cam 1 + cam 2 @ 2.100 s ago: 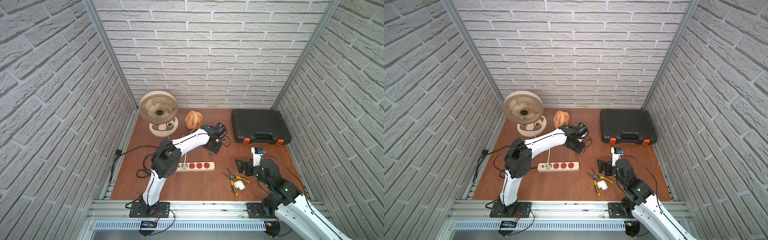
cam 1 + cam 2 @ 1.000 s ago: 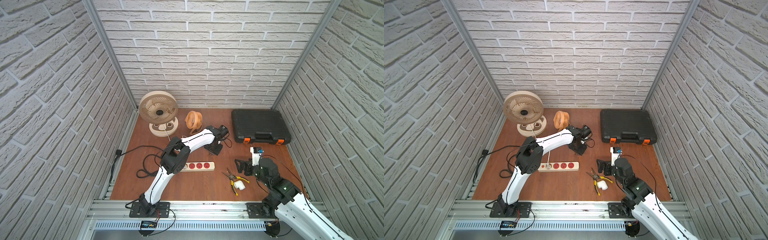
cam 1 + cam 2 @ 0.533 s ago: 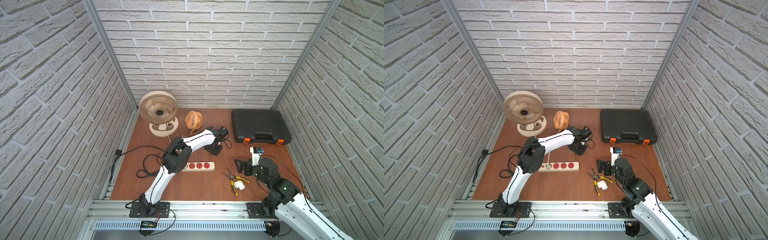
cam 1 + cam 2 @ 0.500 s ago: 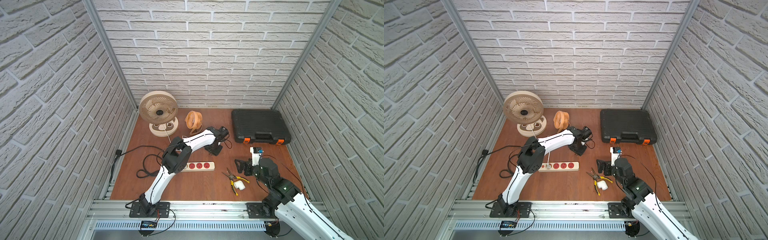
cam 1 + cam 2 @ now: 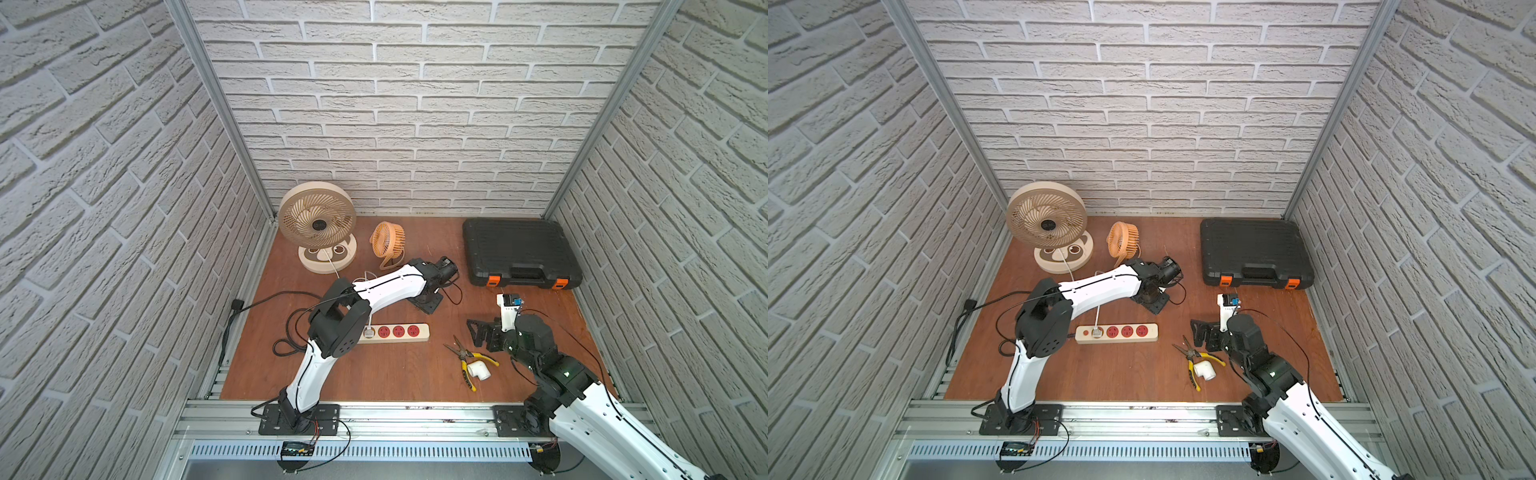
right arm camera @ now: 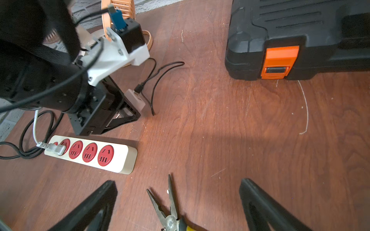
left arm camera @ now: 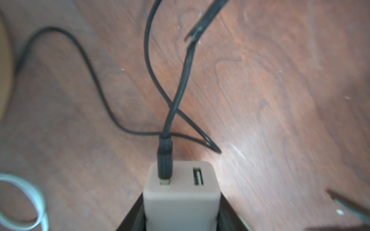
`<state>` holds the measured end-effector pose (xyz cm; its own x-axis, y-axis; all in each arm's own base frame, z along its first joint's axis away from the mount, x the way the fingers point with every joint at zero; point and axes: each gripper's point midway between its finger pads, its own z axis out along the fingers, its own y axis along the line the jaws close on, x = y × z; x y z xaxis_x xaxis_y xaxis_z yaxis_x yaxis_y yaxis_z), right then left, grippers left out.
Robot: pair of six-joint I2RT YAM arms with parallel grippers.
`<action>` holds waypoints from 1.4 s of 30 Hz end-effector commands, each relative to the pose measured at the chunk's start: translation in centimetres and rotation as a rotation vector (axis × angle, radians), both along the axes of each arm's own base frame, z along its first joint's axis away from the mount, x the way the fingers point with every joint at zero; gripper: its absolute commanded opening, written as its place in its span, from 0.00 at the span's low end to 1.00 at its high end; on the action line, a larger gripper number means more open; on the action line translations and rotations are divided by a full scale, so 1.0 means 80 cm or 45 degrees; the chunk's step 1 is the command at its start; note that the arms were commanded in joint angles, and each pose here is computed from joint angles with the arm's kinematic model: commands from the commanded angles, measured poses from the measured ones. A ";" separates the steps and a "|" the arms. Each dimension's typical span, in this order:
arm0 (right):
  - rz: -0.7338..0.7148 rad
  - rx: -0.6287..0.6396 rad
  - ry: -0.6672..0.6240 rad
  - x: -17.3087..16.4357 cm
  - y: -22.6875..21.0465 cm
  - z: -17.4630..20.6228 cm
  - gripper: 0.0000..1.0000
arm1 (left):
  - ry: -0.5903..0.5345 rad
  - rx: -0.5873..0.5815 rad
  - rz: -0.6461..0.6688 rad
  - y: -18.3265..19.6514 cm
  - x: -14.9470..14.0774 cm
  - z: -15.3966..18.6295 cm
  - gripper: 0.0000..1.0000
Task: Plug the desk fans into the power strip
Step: Pick up the plug from the center of the board.
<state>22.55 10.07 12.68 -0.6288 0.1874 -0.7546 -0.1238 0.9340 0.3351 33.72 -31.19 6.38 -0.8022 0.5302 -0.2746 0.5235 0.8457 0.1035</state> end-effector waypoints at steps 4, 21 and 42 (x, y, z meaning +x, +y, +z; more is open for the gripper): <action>0.142 0.122 -0.008 0.002 0.034 0.015 0.96 | -0.185 -0.043 -0.021 0.012 0.003 0.057 0.21; 0.494 0.457 0.235 0.012 0.125 0.074 0.80 | -0.345 -0.122 -0.167 0.033 -0.038 0.098 0.23; 0.683 0.760 0.448 0.069 0.179 0.101 0.60 | -0.581 -0.351 -0.292 0.042 -0.073 0.136 0.25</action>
<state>27.18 23.60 18.73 -0.9389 0.1033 -0.3284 -0.2362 0.5007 0.8328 27.61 -26.75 15.78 -0.4918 0.5685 -0.6595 0.6395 0.7498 0.1696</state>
